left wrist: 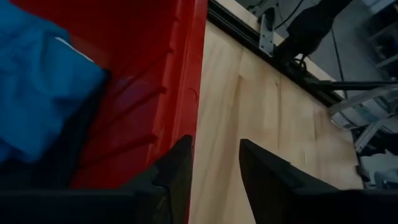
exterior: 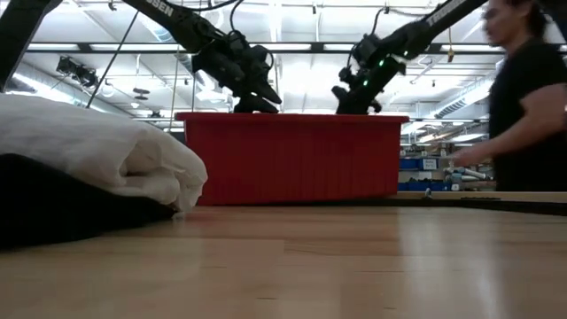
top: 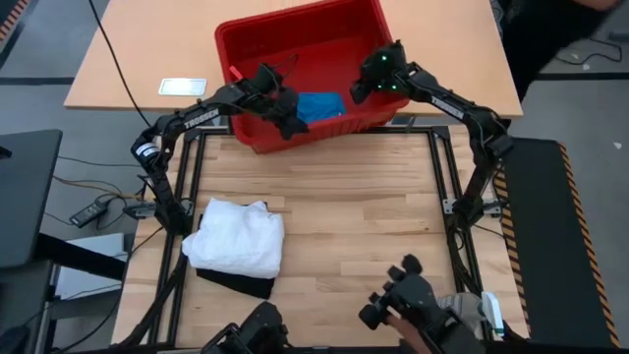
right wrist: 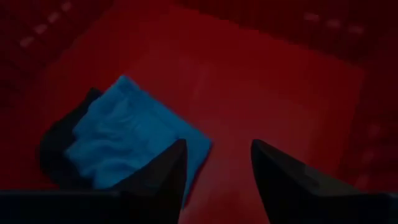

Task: Fold laundry
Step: Fold the blue short

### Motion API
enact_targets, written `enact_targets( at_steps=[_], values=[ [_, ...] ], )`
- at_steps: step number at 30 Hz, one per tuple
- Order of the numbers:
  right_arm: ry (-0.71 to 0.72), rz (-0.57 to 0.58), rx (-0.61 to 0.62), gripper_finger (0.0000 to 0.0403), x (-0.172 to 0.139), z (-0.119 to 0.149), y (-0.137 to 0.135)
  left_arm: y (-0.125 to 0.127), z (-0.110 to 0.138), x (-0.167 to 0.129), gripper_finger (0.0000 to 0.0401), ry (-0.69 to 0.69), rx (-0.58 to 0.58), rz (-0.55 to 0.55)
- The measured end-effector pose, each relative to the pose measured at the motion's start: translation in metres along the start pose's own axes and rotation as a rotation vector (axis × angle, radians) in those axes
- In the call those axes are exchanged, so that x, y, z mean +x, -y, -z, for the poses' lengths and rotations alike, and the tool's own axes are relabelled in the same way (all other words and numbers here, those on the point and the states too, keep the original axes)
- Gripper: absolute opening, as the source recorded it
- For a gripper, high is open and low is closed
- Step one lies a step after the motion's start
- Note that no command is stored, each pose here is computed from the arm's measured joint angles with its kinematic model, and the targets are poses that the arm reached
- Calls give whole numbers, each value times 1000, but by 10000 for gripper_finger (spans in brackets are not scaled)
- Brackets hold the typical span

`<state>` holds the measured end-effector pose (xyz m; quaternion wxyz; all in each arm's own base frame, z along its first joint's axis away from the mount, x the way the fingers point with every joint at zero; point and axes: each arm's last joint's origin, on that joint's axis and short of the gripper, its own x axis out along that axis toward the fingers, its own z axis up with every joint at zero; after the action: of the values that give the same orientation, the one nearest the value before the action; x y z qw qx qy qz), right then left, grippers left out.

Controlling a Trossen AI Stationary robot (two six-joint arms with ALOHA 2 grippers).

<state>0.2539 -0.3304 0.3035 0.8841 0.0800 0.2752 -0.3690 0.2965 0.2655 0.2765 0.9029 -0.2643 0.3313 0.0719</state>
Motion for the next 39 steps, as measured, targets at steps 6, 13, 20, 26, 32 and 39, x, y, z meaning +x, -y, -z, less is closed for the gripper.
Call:
enact_targets(
  at_steps=[6, 13, 20, 26, 32, 39],
  values=[
    [-15, -190, -18, 217, 46, 19, -16, 0, 1, 0, 141, -11, 8, -12],
    [-46, -192, -78, 287, 92, 40, -34, 7, 6, 0, 141, -70, 260, 4],
    [-175, -208, -73, 338, 123, 62, -39, 11, 4, -23, 141, -42, 347, -85],
    [-234, -230, -53, 319, 144, 78, -38, 7, -2, -55, 142, 6, 340, -342],
    [-251, -222, -27, 226, 149, 79, -36, 5, -6, -77, 142, 76, 203, -512],
    [-183, -218, 29, 46, 129, 47, -29, -1, -6, -95, 142, 135, 73, -533]
  ],
)
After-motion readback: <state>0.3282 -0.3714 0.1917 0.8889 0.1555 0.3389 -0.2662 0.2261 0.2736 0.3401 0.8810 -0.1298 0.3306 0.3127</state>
